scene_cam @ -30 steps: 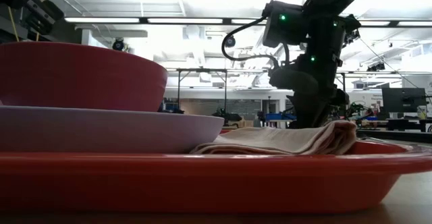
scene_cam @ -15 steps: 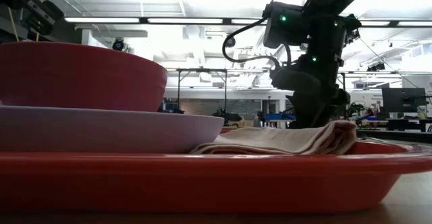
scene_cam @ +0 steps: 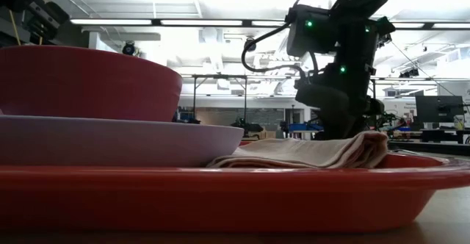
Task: Set up tray
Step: Put the blue fork on top of the brown table napkin on the red tray
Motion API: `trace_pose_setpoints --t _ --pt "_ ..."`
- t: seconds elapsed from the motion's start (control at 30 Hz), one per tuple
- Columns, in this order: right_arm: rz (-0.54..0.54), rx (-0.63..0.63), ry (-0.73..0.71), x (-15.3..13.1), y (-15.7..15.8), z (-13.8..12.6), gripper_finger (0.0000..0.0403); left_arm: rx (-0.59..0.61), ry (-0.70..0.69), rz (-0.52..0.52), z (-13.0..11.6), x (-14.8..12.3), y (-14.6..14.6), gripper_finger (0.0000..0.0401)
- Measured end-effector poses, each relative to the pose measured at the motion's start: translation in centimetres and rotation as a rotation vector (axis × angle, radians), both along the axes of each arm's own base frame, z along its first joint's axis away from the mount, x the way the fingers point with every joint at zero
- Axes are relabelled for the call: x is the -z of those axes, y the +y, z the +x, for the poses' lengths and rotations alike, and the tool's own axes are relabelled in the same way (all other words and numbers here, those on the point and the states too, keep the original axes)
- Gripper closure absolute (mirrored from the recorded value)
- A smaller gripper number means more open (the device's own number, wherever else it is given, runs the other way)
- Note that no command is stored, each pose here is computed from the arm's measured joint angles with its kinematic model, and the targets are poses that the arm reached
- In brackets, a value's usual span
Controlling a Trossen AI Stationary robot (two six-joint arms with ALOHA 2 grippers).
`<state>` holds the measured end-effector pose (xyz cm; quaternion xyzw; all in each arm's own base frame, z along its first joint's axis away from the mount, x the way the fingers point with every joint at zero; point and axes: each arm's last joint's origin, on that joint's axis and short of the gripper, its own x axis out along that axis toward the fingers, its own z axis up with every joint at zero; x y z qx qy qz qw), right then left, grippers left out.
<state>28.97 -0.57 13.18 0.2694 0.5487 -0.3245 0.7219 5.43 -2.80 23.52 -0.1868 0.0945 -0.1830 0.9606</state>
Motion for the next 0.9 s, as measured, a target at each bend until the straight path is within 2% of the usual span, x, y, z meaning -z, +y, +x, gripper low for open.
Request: trace_pose_setpoints --t 0.37,0.9 --pt "-0.05 -0.007 0.017 0.11 0.59 -0.18 0.0339 0.001 0.004 0.013 -0.01 0.08 0.0 0.0352" --pt "-0.051 -0.042 0.046 0.15 0.58 -0.38 0.0396 0.002 0.009 0.016 -0.01 0.14 0.01 0.0352"
